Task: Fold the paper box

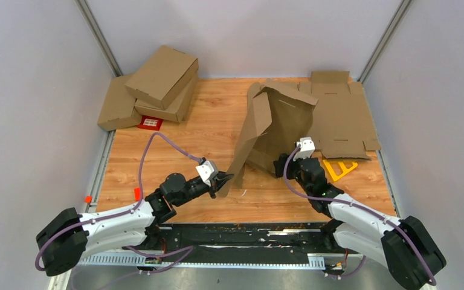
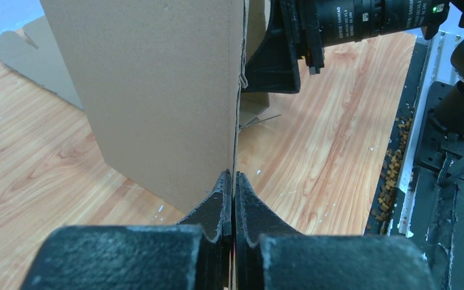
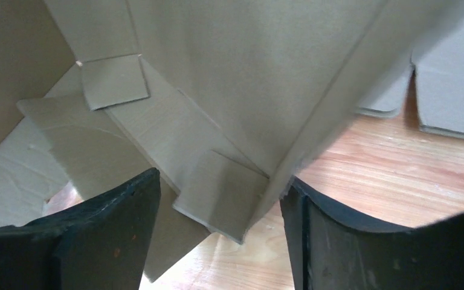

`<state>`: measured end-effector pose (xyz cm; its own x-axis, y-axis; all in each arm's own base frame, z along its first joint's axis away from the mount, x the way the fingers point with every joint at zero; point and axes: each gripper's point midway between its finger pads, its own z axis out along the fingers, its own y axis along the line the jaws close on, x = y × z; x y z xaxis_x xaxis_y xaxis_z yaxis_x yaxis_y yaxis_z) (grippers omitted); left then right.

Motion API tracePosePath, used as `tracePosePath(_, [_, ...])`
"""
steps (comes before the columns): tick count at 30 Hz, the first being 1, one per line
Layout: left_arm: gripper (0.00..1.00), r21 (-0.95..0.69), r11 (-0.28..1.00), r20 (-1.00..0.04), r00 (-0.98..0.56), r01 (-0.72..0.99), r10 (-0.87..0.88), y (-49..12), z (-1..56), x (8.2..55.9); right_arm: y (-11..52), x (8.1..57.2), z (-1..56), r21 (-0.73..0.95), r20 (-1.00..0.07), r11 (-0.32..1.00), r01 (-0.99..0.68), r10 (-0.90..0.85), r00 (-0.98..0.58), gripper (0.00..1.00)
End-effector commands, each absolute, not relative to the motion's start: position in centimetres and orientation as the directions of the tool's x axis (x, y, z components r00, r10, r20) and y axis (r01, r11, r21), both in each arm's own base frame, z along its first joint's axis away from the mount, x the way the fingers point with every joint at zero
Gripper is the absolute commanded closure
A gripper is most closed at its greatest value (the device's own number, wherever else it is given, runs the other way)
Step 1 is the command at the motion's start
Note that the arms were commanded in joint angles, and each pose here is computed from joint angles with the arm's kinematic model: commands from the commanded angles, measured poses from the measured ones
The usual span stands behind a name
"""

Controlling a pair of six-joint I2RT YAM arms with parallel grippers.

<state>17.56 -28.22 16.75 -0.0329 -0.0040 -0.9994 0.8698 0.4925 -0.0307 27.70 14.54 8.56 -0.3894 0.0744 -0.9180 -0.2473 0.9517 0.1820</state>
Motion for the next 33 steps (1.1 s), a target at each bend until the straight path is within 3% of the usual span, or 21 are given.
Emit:
tracePosePath(1, [1.00,-0.052,0.519,-0.995,-0.090,0.853,0.048,-28.1,15.4,17.9,17.2,27.4,11.0,0.203,-0.931,0.898,-0.390,0.054,-0.361,0.14])
tracePosePath(3, [1.00,-0.048,0.527,-0.994,-0.092,0.848,0.057,-28.0,15.3,18.0,17.6,27.1,11.1,0.210,-0.928,0.883,-0.419,0.046,-0.369,0.02])
tracePosePath(5, [1.00,-0.044,0.540,-0.993,-0.094,0.840,0.065,-27.8,15.2,18.2,17.6,26.9,11.0,0.208,-0.926,0.882,-0.423,0.038,-0.375,0.00])
tracePosePath(13, [1.00,-0.035,0.565,-0.994,-0.086,0.824,0.065,-27.2,15.5,18.5,19.0,25.8,10.7,0.202,-0.912,0.833,-0.516,-0.032,-0.408,0.00])
tracePosePath(33, [1.00,-0.035,0.561,-0.994,-0.086,0.827,0.064,-27.2,15.7,18.4,18.7,27.0,8.8,0.125,-0.879,0.857,-0.500,-0.138,-0.457,0.00])
